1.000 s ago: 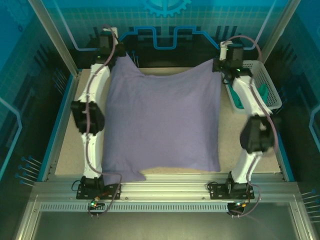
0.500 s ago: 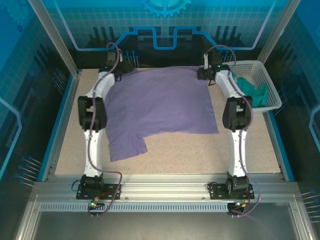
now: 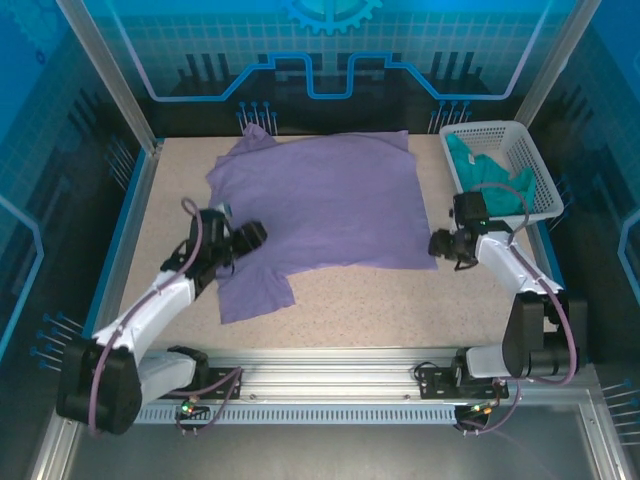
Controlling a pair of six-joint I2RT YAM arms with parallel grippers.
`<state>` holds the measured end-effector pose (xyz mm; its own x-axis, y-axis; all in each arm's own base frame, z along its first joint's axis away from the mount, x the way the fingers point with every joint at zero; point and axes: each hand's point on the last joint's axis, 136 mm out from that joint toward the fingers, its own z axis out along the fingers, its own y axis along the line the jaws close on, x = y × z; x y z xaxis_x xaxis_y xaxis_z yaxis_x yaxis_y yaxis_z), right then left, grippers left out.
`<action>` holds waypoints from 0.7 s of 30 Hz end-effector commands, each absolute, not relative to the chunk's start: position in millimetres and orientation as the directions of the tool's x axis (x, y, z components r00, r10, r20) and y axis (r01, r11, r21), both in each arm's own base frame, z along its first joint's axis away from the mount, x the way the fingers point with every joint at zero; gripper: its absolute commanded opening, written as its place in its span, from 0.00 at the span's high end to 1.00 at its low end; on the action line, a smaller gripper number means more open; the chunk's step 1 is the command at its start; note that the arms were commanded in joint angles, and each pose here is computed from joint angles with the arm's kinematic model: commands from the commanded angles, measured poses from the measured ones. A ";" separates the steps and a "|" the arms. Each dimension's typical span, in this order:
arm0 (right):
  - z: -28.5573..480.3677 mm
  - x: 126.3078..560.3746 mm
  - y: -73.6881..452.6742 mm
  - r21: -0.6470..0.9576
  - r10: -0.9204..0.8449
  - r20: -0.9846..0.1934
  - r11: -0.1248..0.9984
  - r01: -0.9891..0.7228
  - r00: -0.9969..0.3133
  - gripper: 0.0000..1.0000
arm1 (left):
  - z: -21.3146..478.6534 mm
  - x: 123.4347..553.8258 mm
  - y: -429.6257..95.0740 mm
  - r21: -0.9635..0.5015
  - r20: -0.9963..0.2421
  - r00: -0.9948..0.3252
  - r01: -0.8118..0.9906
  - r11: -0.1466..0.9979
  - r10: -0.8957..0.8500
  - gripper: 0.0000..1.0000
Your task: Fold the inside-out t-shirt
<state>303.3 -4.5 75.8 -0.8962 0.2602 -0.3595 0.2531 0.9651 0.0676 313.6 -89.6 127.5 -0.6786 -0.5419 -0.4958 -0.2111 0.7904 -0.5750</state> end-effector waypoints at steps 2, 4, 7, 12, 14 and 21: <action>52.9 295.7 -2.4 0.086 0.325 -0.277 0.946 0.314 -0.904 0.41 | 101.6 250.4 -61.3 -0.454 -0.481 -0.704 -0.310 0.835 -0.523 0.28; 41.2 298.6 -0.1 0.091 0.324 -0.240 0.946 0.311 -0.915 0.42 | 90.9 238.1 -58.0 -0.442 -0.459 -0.713 -0.334 0.832 -0.530 0.28; 27.0 306.5 10.9 0.142 0.327 -0.187 0.942 0.304 -0.926 0.45 | 78.2 231.4 -55.8 -0.409 -0.433 -0.736 -0.353 0.842 -0.519 0.27; 15.3 318.1 21.9 0.176 0.313 -0.163 0.942 0.285 -0.936 0.54 | 70.8 226.7 -57.8 -0.385 -0.402 -0.764 -0.360 0.850 -0.505 0.26; 16.2 322.0 21.9 0.171 0.309 -0.166 0.944 0.281 -0.936 0.59 | 65.5 221.3 -54.9 -0.361 -0.392 -0.772 -0.371 0.856 -0.500 0.26; 23.7 327.0 22.5 0.171 0.294 -0.197 0.950 0.262 -0.935 0.88 | 51.0 203.9 -49.7 -0.335 -0.342 -0.767 -0.440 0.833 -0.542 0.25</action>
<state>313.3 13.7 15.7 -0.9363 0.3117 -0.1619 0.2937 0.9476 0.1256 218.8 -55.6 60.9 -0.7675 -0.5214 -0.3730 -0.3910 0.8418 -0.3722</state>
